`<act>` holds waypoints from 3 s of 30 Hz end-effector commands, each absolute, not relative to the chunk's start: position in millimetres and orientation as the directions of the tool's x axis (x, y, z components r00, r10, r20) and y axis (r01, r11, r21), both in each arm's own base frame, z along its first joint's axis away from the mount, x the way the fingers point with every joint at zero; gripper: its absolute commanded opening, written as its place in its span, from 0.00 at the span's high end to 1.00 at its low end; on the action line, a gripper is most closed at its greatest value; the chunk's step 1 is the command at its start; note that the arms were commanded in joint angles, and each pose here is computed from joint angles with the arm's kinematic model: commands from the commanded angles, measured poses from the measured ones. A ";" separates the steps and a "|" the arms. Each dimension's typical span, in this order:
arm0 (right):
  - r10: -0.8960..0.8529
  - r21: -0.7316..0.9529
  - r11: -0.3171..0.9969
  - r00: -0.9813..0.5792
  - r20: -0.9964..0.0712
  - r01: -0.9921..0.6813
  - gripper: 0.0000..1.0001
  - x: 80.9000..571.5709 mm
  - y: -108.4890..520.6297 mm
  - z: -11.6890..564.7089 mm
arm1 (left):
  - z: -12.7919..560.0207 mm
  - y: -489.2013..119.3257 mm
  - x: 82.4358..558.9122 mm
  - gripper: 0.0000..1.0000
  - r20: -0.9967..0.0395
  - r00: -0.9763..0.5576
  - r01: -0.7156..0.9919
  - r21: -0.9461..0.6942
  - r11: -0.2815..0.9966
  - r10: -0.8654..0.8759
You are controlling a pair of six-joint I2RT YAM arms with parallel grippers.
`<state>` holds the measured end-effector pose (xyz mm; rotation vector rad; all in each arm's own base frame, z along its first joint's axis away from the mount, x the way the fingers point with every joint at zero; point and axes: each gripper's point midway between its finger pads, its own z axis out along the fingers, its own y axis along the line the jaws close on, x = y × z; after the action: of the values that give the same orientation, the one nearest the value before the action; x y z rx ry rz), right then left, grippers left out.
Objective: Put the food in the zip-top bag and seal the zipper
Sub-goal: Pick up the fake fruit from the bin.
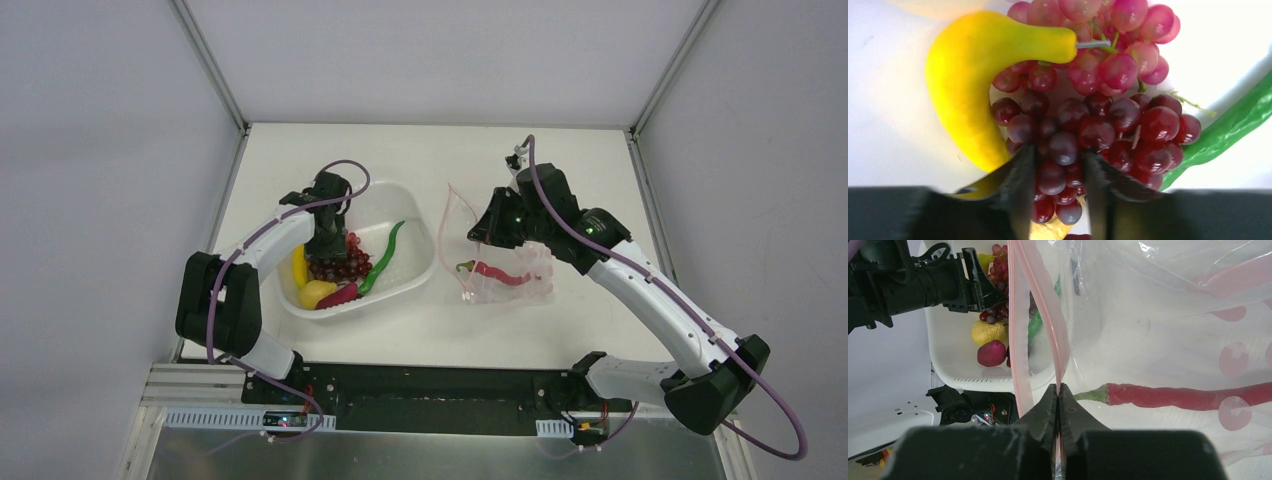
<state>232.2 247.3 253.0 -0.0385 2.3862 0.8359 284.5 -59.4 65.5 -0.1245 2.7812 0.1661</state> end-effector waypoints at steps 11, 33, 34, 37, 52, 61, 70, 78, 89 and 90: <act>0.178 0.579 0.774 -0.789 -0.588 -0.256 1.00 231.1 249.3 264.4 | 113.4 -101.4 286.2 1.00 -0.496 -0.862 -0.011 -0.191 0.982 -0.106; 0.177 0.593 0.759 -0.793 -0.584 -0.267 1.00 231.7 254.7 264.0 | 83.1 -139.5 321.1 0.17 -0.528 -0.829 0.015 -0.353 0.935 -0.186; 0.175 0.595 0.757 -0.793 -0.583 -0.270 1.00 231.7 255.5 264.0 | 81.6 -140.5 322.3 0.16 -0.525 -0.834 0.031 -0.347 0.937 -0.167; 0.173 0.596 0.756 -0.797 -0.579 -0.270 1.00 232.6 257.4 262.4 | 72.0 -142.9 325.8 0.16 -0.492 -0.860 0.045 -0.331 0.943 -0.131; 0.175 0.597 0.755 -0.794 -0.582 -0.271 1.00 233.5 257.8 263.3 | 65.8 -144.2 311.7 1.00 -0.466 -0.876 0.044 -0.337 0.941 -0.126; 0.197 0.597 0.760 -0.783 -0.590 -0.259 1.00 234.0 253.6 263.8 | 162.2 -130.9 308.6 1.00 -0.676 -0.710 0.081 -0.359 0.930 -0.199; 0.206 0.606 0.752 -0.781 -0.590 -0.259 1.00 234.3 254.7 264.2 | 200.5 -128.9 295.5 1.00 -0.730 -0.631 0.102 -0.412 0.905 -0.261; 0.213 0.608 0.752 -0.779 -0.590 -0.255 1.00 235.9 255.4 263.2 | 282.8 -140.0 278.0 1.00 -0.790 -0.511 0.229 -0.506 0.832 -0.339; 0.277 0.648 0.726 -0.762 -0.585 -0.233 1.00 241.2 258.2 265.7 | 379.4 -189.7 246.9 1.00 -0.750 -0.460 0.483 -0.661 0.574 -0.475; 0.287 0.654 0.720 -0.759 -0.585 -0.232 1.00 241.7 258.6 266.7 | 379.6 -194.5 245.5 1.00 -0.745 -0.467 0.487 -0.666 0.565 -0.476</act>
<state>236.2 255.5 244.0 -0.0022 2.3389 0.9062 259.0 -166.5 328.7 -0.0486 1.8745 -0.9184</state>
